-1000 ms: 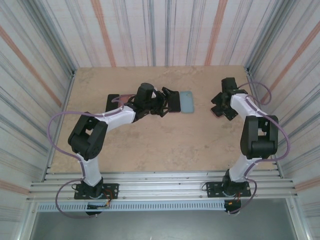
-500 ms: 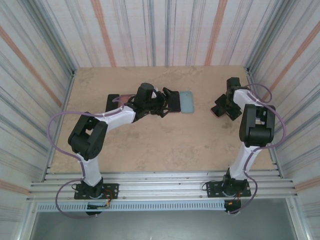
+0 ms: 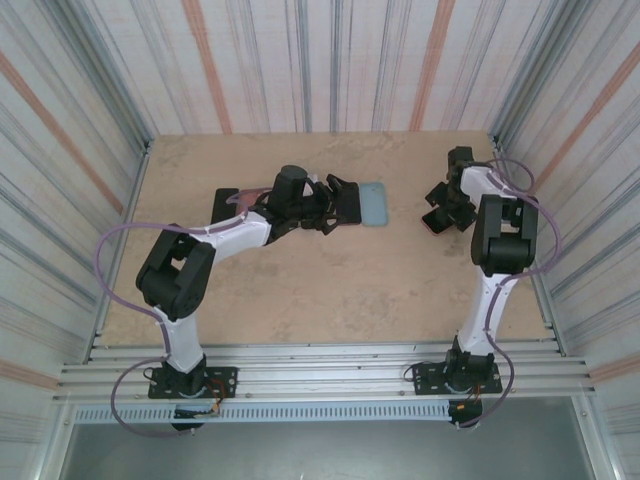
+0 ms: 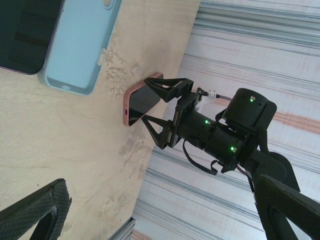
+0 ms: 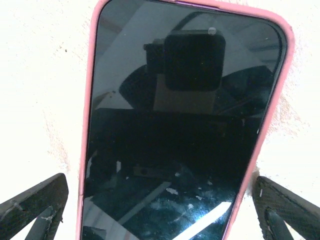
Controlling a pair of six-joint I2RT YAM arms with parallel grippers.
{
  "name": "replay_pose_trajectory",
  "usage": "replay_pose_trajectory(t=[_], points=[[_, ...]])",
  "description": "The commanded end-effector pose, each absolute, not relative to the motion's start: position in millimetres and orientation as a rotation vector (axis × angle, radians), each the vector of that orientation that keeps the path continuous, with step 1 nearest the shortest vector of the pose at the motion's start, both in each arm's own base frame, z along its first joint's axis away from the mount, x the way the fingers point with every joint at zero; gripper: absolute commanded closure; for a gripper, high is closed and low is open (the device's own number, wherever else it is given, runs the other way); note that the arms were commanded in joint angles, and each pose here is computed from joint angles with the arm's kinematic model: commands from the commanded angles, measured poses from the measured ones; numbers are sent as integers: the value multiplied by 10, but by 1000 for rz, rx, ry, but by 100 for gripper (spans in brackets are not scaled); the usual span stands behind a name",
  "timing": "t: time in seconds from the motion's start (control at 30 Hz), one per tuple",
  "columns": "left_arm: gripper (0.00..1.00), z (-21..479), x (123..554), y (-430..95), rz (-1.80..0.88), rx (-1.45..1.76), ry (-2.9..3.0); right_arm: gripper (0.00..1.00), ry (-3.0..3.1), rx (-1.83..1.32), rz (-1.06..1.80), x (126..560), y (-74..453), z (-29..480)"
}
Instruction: Take the phone out of the phone case
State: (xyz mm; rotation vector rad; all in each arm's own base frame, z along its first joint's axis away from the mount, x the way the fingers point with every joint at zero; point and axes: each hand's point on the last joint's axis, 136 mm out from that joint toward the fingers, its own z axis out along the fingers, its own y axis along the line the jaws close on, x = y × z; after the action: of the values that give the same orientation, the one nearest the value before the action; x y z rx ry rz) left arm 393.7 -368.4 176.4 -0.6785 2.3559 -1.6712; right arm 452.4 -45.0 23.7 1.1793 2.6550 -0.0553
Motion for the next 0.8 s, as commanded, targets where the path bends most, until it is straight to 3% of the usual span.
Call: replay_pose_trajectory(t=[0.0,0.33,0.67,0.77], points=[[1,1961,3915,-3707,-1720,-618,2322,5,2756,1116,-204,4412,-435,138],[1,1961,3907,-3724,-1728,-605,2334,10,2820,1208,-289,4325,-422,-63],[1,1982,3916,-3730,-1744,-590,2335,37,2804,1201,-207,4377,-408,12],[1,1979,3932,-3715,-1743,-592,2331,39,2801,1161,-179,4382,-394,102]])
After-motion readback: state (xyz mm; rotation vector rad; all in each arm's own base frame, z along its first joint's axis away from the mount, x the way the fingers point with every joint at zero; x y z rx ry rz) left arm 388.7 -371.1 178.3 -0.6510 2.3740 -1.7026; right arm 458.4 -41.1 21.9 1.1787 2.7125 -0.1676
